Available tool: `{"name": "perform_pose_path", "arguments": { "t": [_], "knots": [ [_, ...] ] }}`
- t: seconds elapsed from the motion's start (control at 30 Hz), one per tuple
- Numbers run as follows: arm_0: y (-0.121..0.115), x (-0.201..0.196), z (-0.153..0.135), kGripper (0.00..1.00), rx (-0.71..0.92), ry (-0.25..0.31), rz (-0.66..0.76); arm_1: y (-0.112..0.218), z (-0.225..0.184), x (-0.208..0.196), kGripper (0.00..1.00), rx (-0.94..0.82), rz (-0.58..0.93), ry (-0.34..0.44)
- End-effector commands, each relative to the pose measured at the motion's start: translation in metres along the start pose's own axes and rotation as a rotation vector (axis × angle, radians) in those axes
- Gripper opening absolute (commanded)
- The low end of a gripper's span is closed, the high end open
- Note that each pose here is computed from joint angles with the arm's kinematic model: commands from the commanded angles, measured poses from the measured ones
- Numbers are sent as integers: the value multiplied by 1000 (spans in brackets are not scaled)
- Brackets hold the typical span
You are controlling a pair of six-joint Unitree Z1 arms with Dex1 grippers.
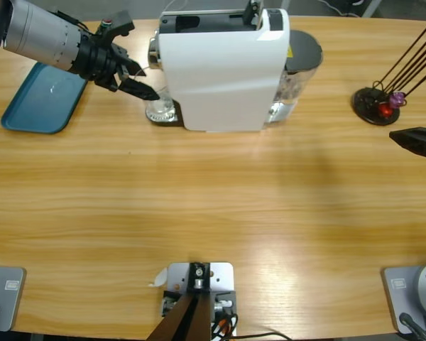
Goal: Pour coffee
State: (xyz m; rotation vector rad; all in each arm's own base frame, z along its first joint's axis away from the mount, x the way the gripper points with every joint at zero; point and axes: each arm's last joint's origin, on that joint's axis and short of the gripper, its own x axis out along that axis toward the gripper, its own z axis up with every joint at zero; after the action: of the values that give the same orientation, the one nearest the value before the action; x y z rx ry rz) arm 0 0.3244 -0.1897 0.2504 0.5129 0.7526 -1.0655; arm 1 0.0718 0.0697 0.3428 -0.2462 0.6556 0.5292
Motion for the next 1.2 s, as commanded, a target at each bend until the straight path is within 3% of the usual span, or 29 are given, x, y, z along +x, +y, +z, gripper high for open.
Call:
{"name": "perform_pose_path", "arguments": {
  "t": [0.03,0.17,0.47,0.77,1.2],
  "knots": [
    [-3,32,-7,880,2,25,-84,0,2,7,1000,-10,-38,37],
    [-7,30,-7,987,4,17,-102,0,3,6,1000,-9,-37,35],
    [-8,19,-3,987,12,2,-74,1,5,7,1000,-9,-32,37],
    [-2,14,-7,987,3,25,-20,0,3,5,1000,-8,-31,33],
    [10,29,0,987,2,22,-25,0,3,8,1000,-10,-33,44]
  ]
}}
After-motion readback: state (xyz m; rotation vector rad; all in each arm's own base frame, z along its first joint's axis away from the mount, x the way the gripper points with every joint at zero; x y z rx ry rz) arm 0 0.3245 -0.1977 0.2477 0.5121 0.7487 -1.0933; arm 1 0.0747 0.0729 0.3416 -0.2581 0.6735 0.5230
